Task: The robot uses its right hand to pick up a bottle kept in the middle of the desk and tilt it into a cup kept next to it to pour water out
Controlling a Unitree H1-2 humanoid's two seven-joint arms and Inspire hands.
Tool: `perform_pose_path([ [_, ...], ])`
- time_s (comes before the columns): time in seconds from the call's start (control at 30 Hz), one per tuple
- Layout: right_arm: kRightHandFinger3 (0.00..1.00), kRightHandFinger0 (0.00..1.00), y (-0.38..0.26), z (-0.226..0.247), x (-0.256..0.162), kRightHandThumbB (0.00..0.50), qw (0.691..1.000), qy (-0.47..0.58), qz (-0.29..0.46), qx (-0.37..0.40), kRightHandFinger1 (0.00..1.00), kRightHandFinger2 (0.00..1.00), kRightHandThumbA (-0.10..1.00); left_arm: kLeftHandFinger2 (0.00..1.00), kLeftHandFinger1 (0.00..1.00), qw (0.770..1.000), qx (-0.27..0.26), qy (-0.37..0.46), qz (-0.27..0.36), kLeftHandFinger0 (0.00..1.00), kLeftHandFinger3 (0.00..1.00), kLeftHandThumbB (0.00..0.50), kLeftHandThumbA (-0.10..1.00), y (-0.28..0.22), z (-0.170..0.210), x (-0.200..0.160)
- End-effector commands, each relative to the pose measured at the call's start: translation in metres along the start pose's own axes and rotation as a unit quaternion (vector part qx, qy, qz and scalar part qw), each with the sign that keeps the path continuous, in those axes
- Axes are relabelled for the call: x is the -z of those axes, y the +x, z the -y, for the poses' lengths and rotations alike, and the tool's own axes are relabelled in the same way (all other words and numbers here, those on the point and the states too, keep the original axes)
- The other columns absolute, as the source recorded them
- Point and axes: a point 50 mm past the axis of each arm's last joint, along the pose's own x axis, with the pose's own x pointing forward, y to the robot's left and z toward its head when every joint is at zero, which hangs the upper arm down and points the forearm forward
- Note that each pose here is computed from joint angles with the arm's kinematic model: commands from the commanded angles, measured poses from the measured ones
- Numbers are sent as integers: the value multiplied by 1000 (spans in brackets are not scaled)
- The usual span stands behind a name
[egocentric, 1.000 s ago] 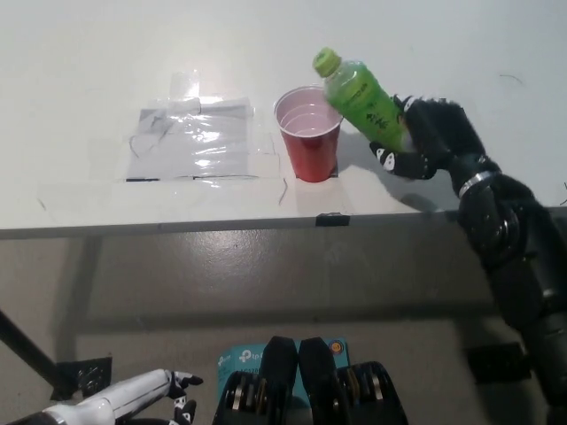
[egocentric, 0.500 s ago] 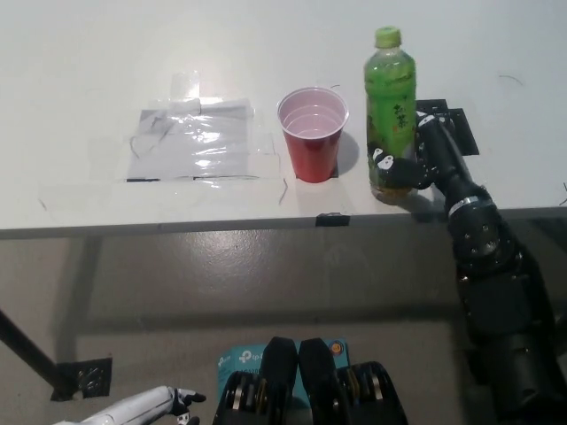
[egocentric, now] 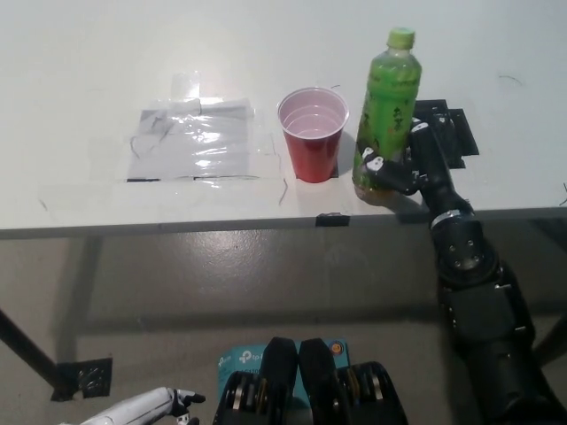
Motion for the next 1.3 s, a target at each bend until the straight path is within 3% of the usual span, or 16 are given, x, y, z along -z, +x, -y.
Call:
perform_pose_path([
  [0.0,267,0,19,29,-42,1,977,-108,179,47,0,191,-100,1000,1000,1000,-24,8,7,1000,1000,341,1000,-6,-9,-7],
  [0.03,264,0,20,32,-44,8,972,-134,189,44,9,249,-100,1000,1000,1000,-25,9,6,1000,1000,343,1000,-6,-9,-7],
  [0.2,236,0,28,48,-55,20,950,-205,230,52,0,169,-100,1000,1000,1000,-27,9,7,1000,1000,360,1000,-7,-11,-7],
  [0.4,265,0,28,62,-51,8,943,-218,238,83,0,179,-100,1000,1000,999,-32,19,5,1000,1000,356,1000,-7,-13,-7],
  [0.6,299,0,19,50,-32,0,956,-173,209,108,0,244,-100,1000,1000,999,-30,11,6,1000,1000,379,1000,-7,-11,-6],
  [0.67,282,0,14,43,-24,0,963,-154,192,114,0,219,-100,1000,1000,1000,-30,10,5,1000,1000,377,1000,-6,-11,-6],
  [0.73,272,0,15,38,-24,31,962,-150,192,121,0,182,-100,1000,1000,999,-34,7,7,1000,1000,372,1000,-7,-9,-6],
  [0.9,280,0,13,19,-22,11,970,-99,166,147,0,168,-100,1000,1000,999,-36,2,10,1000,1000,361,1000,-7,-8,-7],
  [0.97,265,0,13,14,-22,0,973,-65,152,158,0,145,-100,1000,1000,999,-34,4,8,1000,1000,381,1000,-7,-8,-7],
  [1.27,252,0,13,14,-21,0,973,-14,131,188,0,81,-100,1000,1000,999,-38,-2,7,1000,1000,384,1000,-5,-5,-6],
])
